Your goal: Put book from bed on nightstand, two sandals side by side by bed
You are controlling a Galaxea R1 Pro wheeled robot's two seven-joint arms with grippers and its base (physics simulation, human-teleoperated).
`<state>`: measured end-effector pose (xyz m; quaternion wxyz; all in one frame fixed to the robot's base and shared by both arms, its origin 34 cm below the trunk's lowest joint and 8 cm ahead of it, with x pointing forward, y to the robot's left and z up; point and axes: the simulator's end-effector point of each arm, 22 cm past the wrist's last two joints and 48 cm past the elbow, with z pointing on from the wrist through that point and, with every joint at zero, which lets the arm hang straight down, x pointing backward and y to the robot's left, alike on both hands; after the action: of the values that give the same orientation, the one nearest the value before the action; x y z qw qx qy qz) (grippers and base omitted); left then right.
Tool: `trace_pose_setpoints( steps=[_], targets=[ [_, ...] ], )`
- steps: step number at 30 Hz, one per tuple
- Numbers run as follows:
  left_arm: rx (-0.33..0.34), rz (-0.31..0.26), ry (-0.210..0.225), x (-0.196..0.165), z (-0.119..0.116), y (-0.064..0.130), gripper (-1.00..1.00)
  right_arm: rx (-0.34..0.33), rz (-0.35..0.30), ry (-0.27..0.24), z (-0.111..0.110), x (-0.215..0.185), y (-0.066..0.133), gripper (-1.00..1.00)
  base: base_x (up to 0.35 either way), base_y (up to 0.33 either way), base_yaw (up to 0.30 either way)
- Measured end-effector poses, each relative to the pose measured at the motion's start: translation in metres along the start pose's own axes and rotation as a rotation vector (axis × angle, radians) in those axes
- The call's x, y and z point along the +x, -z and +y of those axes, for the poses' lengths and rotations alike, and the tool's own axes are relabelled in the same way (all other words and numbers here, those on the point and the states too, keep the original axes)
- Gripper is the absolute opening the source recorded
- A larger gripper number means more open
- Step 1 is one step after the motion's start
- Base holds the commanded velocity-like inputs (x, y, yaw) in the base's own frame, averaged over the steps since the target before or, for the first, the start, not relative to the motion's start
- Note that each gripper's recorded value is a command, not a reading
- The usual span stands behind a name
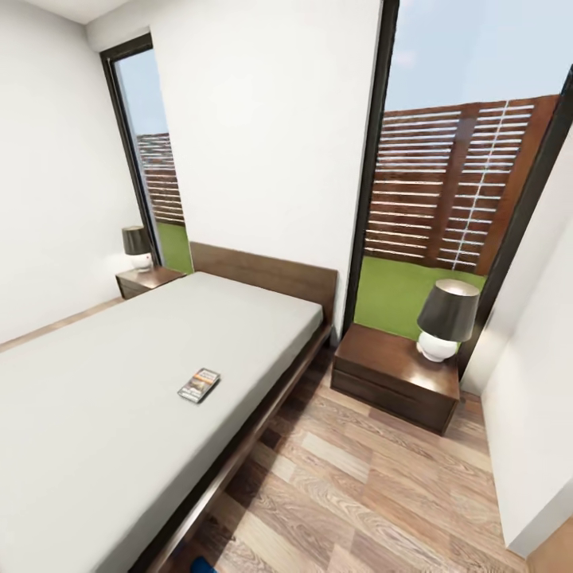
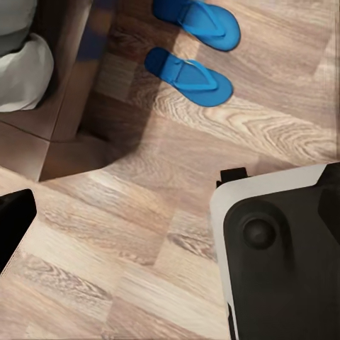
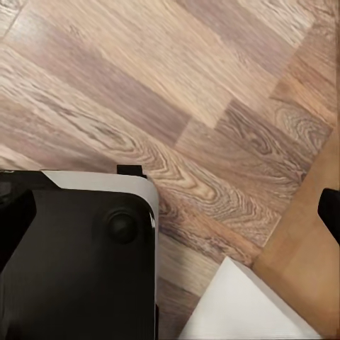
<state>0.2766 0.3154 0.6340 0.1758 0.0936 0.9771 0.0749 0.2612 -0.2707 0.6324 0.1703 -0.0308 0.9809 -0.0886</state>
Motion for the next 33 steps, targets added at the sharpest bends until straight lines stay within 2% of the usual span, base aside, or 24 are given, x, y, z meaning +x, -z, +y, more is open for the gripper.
trace_pose_setpoints(
  steps=[33],
  targets=[
    [0.0, 0.001, -0.002, 0.0003, 0.0006, 0.0, 1.0, 0.0, 0.001, 0.0, -0.0001, 0.0004, 0.0, 1.0, 0.0, 0.0, -0.297]
  ],
)
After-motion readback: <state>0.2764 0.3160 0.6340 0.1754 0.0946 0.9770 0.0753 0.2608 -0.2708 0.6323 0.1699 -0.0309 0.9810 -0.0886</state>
